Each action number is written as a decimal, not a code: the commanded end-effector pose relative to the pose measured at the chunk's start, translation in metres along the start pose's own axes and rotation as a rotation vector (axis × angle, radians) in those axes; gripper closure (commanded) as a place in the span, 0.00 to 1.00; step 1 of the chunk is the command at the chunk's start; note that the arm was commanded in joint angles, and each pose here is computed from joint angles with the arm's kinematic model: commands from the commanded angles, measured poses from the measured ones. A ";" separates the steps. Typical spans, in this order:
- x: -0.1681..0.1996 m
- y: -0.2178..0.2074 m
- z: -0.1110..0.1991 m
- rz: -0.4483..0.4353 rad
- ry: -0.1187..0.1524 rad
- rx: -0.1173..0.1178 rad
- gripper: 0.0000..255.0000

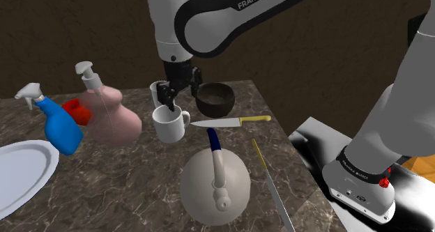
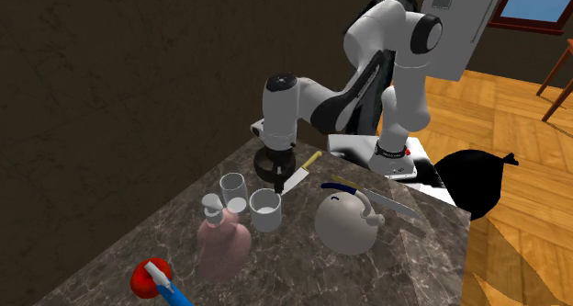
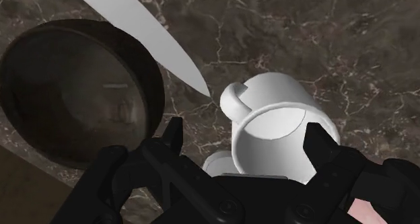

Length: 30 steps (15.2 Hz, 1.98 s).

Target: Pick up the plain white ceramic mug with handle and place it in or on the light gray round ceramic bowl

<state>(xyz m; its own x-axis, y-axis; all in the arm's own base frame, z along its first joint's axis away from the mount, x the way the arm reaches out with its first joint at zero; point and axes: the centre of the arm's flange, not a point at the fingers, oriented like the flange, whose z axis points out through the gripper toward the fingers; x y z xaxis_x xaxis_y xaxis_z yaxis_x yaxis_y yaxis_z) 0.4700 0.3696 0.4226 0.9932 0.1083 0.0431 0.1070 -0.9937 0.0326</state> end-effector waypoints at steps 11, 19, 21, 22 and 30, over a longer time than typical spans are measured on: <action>0.044 -0.087 0.055 0.005 -0.009 0.022 0.00; 0.044 -0.087 0.079 0.005 -0.009 0.022 0.00; 0.044 -0.087 0.079 0.005 -0.009 0.022 0.00; 0.044 -0.087 0.079 0.005 -0.009 0.022 0.00; 0.044 -0.087 0.079 0.005 -0.009 0.022 1.00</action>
<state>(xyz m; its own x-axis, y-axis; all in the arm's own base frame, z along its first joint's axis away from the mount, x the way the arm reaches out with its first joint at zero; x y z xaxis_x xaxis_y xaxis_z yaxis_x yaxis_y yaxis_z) 0.5077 0.4591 0.3430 0.9941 0.1028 0.0344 0.1025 -0.9947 0.0109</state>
